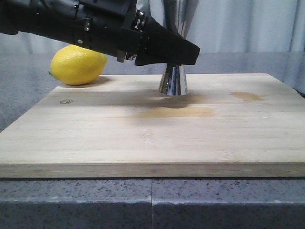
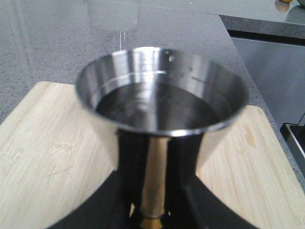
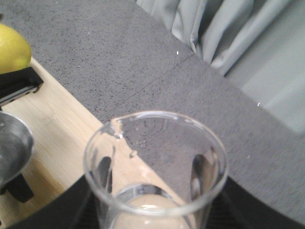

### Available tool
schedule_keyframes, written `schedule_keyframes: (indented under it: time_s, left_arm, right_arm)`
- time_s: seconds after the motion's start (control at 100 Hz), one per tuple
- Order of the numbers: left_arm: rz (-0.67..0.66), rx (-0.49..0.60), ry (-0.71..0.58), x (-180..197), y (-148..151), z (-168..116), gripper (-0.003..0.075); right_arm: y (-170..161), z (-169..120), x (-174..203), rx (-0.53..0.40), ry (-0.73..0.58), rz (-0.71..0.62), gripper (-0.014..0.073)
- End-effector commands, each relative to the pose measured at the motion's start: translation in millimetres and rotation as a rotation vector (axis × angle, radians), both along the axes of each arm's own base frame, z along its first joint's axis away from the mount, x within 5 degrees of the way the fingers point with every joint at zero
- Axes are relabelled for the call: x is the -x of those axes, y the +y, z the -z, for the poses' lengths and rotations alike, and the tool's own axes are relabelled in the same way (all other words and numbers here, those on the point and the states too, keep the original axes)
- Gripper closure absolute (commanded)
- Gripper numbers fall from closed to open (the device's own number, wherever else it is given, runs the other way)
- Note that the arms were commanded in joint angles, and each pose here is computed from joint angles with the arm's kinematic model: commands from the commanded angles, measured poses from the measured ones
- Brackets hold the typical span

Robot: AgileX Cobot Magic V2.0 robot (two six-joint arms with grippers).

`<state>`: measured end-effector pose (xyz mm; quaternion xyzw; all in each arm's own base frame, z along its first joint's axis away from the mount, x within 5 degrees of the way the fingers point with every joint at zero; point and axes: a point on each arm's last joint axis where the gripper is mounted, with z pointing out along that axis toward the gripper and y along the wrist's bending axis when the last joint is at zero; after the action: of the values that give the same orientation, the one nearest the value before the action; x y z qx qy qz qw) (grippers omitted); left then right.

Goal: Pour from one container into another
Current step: 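Tilt the beaker upright with the right gripper and move it away, then lower the glass beaker onto the board's far corner with the right gripper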

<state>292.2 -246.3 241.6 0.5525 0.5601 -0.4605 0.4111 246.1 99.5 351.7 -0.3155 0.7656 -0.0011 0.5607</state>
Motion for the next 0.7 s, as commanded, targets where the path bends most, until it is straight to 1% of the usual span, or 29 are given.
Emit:
schedule_keyframes:
  time_s: [0.0, 0.12, 0.27, 0.39, 0.52, 0.6, 0.69]
  left_arm:
    - [0.022, 0.114, -0.021, 6.0, -2.5, -31.4, 0.0598]
    - [0.026, 0.116, -0.020, 6.3, -2.5, -31.5, 0.0598]
    - [0.026, 0.116, -0.020, 6.3, -2.5, -31.5, 0.0598]
    - [0.026, 0.116, -0.020, 6.3, -2.5, -31.5, 0.0598]
    - [0.032, 0.119, -0.019, 6.9, -2.5, -31.9, 0.0598]
    - [0.043, 0.126, -0.016, 8.0, -2.5, -32.5, 0.0598]
    - [0.047, 0.128, -0.016, 8.3, -2.5, -32.6, 0.0598]
  right_arm:
    - [-8.5, -13.2, 2.8, -0.172, -0.125, 0.059, 0.0347]
    - [-12.6, 12.5, 5.4, -0.254, -0.123, 0.109, 0.0347]
    - [-20.1, 42.0, 10.5, -0.320, -0.140, 0.180, 0.0347]
    - [-28.2, 61.1, 16.7, -0.419, -0.174, 0.253, 0.0347]
    - [-34.7, 82.2, 25.2, -0.446, -0.188, 0.290, 0.0347]
    - [-36.4, 91.6, 27.7, -0.484, -0.182, 0.309, 0.0347]
    - [-33.4, 99.6, 28.7, -0.485, -0.190, 0.273, 0.0347]
